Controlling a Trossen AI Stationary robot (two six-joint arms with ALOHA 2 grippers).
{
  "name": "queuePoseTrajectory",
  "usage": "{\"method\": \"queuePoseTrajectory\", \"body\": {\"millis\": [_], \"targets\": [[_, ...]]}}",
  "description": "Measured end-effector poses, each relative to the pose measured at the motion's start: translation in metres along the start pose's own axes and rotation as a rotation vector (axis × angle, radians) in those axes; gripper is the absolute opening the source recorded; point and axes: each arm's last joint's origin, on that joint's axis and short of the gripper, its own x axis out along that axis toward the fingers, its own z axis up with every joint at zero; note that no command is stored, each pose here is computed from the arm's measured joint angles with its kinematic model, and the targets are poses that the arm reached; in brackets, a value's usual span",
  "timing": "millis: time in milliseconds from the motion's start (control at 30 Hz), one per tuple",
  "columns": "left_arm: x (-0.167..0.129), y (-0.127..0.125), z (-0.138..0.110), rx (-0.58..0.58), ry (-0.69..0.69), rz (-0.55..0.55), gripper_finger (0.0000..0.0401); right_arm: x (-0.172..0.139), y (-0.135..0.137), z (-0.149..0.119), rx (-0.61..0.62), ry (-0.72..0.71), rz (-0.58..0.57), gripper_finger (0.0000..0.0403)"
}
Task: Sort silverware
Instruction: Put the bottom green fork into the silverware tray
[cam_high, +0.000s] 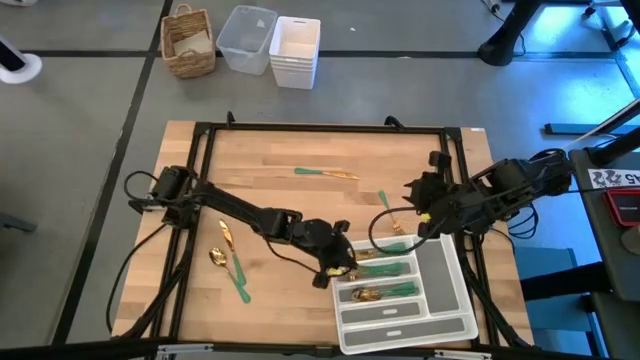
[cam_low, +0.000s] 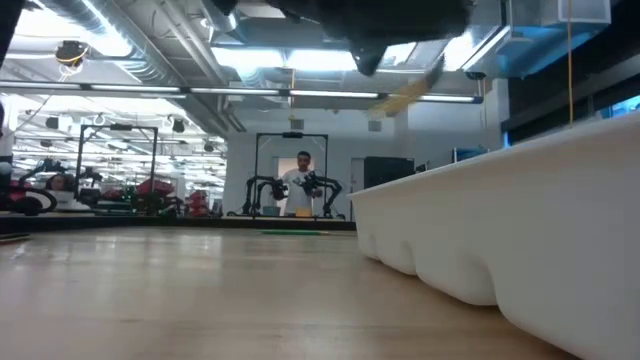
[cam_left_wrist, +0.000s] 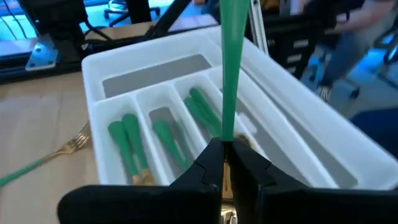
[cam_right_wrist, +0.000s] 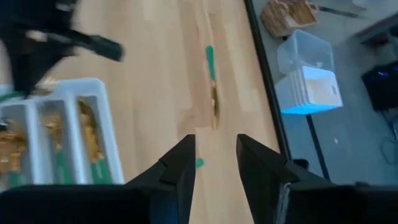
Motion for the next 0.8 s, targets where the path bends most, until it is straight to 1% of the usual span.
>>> {"method": "queuePoseTrajectory", "body": {"millis": [100,267,367,533,633,800], "targets": [[0.013,0.000,-0.006,-0.027,-0.048,-0.002,0.0003,0.007,-0.001,-0.016,0.029,0.021,-0.026,0.0120],[0.034,0.000,-0.021,-0.097,-0.090,-0.006,0.0006,0.023,0.002,-0.042,0.086,0.003,-0.017,0.0120],[0.046,0.001,-0.032,-0.125,-0.069,-0.006,0.0005,0.035,0.006,-0.058,0.102,-0.014,-0.002,0.0120],[0.068,0.002,-0.046,-0.131,-0.030,-0.004,0.0007,0.059,0.014,-0.083,0.118,-0.034,0.009,0.0120],[0.081,0.003,-0.057,-0.134,0.010,0.000,0.0011,0.073,0.021,-0.096,0.137,-0.049,0.045,0.0120],[0.093,0.006,-0.066,-0.137,0.030,0.076,0.0013,0.099,0.036,-0.112,0.162,-0.067,0.124,0.0120]]}}
